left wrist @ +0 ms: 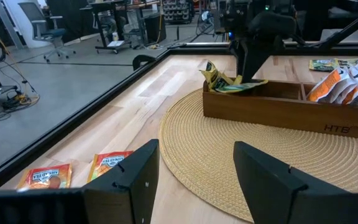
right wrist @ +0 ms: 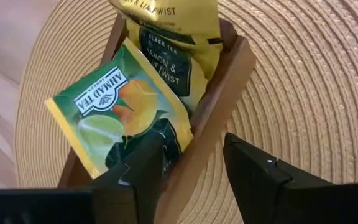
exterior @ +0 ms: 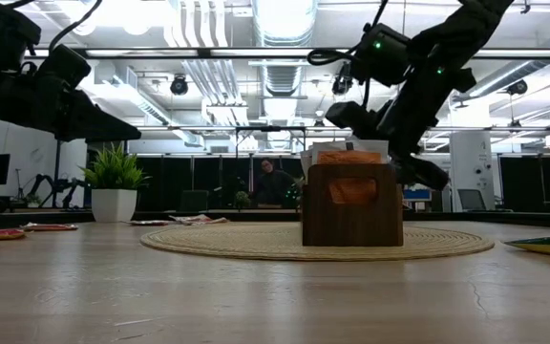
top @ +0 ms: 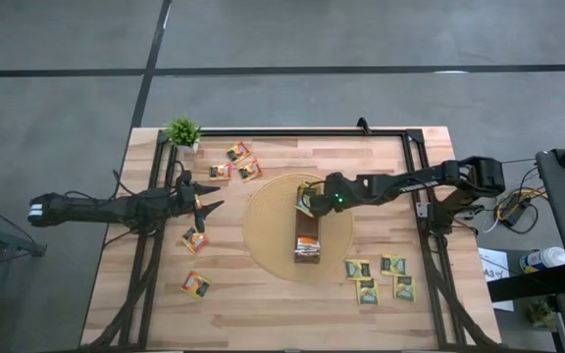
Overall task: Pick & Place Tea
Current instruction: Put the yellow tea bag into the top section of the wooden organizer
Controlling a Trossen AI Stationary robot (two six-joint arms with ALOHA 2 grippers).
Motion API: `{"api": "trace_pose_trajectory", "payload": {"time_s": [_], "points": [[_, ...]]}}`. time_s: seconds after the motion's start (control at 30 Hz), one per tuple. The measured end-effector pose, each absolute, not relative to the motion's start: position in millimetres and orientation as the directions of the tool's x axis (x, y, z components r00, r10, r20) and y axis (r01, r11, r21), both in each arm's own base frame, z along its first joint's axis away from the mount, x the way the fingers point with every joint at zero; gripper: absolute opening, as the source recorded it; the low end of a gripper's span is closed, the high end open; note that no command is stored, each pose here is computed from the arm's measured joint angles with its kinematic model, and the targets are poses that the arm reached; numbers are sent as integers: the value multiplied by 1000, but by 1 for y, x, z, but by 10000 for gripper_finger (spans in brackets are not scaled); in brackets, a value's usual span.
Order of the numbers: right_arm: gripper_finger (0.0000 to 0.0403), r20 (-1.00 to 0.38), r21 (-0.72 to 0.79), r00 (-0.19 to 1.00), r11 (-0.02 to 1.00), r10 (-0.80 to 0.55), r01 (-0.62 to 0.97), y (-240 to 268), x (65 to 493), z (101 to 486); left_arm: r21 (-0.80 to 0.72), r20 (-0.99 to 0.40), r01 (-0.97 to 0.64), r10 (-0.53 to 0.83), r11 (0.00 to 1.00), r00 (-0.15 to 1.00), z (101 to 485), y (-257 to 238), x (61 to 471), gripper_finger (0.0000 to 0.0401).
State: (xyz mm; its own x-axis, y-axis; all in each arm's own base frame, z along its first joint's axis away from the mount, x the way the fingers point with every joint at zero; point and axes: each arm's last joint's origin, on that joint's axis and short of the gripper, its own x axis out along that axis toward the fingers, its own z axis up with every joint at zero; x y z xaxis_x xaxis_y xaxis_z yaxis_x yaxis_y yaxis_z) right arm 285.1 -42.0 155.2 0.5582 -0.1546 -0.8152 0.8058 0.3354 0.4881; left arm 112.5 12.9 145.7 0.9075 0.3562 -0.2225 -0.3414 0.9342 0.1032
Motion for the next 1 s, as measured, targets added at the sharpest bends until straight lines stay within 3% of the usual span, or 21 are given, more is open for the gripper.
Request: {"api": "trace_pose_trajectory", "payload": {"time_s": [0.17,0.67,0.83,1.0], "points": [[144,-817,482,556,348,-153,804,-42,285,156,103,-222,-341,356,934,908,146,13,113,202],[14,-777,513,609,398,-161,760,-42,283,174,103,-223,-342,357,934,907,146,13,113,202],[9,-757,522,632,430,-164,737,-41,281,183,103,-223,-341,356,934,908,146,13,113,202],[8,-726,482,667,567,-169,668,-41,277,201,103,-223,-341,356,934,908,146,13,113,202]]}}
